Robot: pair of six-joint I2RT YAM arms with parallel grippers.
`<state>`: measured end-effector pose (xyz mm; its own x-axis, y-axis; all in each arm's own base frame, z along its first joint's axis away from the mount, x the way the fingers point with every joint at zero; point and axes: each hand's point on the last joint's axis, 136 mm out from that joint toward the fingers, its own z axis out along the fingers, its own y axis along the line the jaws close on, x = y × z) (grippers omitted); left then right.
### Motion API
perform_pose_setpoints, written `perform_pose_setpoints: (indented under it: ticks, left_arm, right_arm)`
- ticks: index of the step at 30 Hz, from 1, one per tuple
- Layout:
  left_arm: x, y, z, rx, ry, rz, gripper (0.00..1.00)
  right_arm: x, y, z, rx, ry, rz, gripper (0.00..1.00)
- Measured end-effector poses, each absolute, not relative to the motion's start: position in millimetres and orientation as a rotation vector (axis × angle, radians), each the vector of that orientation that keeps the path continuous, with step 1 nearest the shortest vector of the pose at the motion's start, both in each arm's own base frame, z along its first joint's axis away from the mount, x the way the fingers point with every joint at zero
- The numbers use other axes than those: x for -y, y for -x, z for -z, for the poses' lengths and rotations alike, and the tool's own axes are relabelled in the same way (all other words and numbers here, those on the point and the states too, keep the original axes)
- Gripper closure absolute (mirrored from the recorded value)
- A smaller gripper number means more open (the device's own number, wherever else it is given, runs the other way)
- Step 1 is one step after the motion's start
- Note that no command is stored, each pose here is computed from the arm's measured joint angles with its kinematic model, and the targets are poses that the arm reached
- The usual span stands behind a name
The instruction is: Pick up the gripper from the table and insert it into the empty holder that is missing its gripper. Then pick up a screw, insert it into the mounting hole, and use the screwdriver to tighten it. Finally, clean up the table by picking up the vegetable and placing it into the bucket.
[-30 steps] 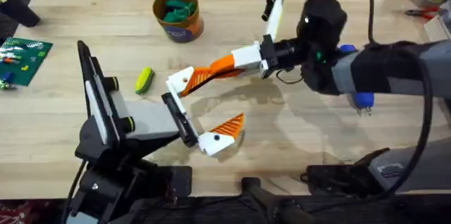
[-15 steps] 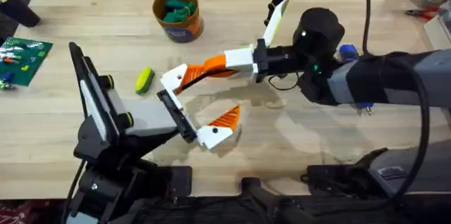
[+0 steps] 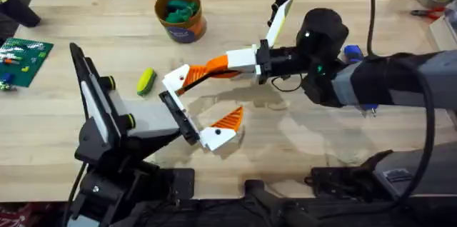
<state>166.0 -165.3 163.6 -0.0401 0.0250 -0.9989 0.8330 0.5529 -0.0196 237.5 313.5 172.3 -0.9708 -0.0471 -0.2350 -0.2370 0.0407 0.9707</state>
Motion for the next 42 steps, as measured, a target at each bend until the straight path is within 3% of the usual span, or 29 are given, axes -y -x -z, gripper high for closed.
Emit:
perform_pose_setpoints:
  ticks: [10, 19, 20, 23, 24, 36, 42]
  left_arm:
    - [166, -165, -164, -1.477, -0.781, 0.775, 0.014]
    - [177, -147, -164, -1.439, -0.873, 0.863, 0.014]
    - [177, -147, -164, -1.438, -0.875, 0.865, 0.014]
    - [178, -146, -164, -1.437, -0.879, 0.869, 0.015]
    - [178, -146, -164, -1.436, -0.879, 0.870, 0.015]
    - [178, -145, -164, -1.435, -0.882, 0.873, 0.015]
    - [178, -145, -164, -1.435, -0.883, 0.873, 0.014]
  right_arm:
    - [-314, -236, -172, -2.164, 0.300, -2.066, 0.845]
    - [-322, -224, -171, -2.188, 0.333, -2.091, 0.570]
    - [-322, -224, -171, -2.190, 0.330, -2.093, 0.486]
    - [-322, -224, -171, -2.188, 0.332, -2.093, 0.078]
    - [-322, -224, -171, -2.188, 0.332, -2.093, 0.027]
    - [-298, -244, -171, -2.182, 0.285, -2.083, 0.008]
    - [-278, -249, -138, -2.368, 0.086, -2.065, 0.007]
